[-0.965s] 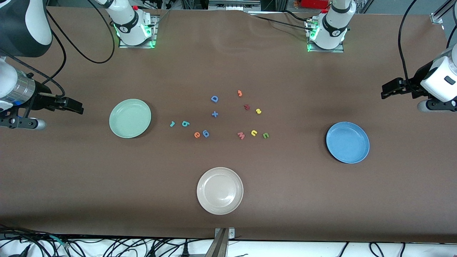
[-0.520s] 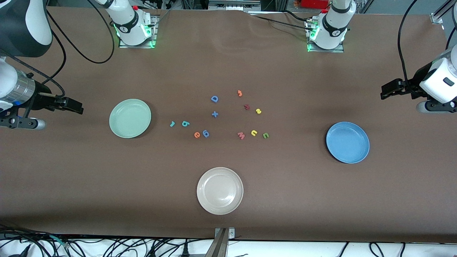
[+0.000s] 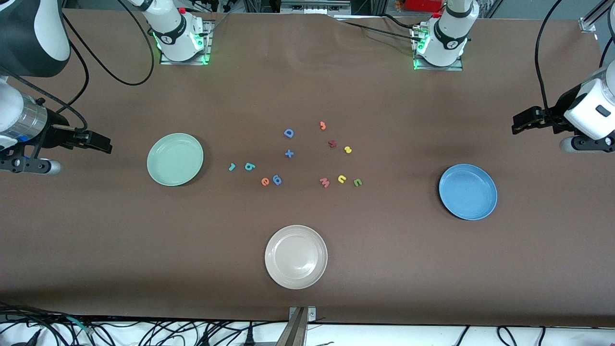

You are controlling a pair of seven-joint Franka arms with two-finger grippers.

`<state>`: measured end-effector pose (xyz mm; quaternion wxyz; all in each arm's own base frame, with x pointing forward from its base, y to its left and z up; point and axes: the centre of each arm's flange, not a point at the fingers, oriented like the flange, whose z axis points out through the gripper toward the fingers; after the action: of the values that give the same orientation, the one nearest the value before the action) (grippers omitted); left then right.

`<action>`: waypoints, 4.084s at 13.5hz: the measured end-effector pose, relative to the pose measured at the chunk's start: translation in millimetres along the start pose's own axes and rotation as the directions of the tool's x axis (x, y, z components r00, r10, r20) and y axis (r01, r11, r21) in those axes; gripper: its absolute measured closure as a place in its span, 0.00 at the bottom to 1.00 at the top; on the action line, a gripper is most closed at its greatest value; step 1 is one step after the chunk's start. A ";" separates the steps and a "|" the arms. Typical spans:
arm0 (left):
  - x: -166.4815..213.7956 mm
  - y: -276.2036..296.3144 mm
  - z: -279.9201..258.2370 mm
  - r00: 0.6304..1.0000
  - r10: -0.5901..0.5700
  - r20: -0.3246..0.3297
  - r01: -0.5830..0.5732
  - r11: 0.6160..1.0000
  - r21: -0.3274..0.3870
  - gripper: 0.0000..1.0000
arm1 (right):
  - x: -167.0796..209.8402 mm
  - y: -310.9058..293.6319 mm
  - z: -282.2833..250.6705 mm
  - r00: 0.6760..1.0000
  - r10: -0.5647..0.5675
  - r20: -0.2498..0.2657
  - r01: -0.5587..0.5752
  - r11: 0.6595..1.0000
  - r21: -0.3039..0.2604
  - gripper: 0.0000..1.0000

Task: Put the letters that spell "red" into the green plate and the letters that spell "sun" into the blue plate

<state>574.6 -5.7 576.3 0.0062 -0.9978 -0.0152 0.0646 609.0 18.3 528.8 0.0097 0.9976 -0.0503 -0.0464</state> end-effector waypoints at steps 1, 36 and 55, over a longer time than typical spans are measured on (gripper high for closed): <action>0.0 0.0 0.0 1.000 0.000 0.000 0.000 1.000 0.000 0.00 | -0.1 0.0 0.0 1.000 0.000 0.001 0.000 1.000 0.000 0.00; 1.1 0.0 1.9 1.000 0.000 0.004 0.000 1.000 0.000 0.00 | -0.6 0.2 0.5 1.000 0.000 0.006 0.000 1.000 -0.001 0.00; 36.7 20.3 60.0 0.998 0.027 0.059 -0.023 0.998 -0.058 0.00 | 0.3 4.2 2.4 1.000 0.008 0.010 -0.008 1.000 -0.003 0.00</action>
<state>603.9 -24.2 511.7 -0.0239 -0.9953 -0.0048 0.0939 608.7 14.0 526.5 0.0113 0.9972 -0.0541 -0.0514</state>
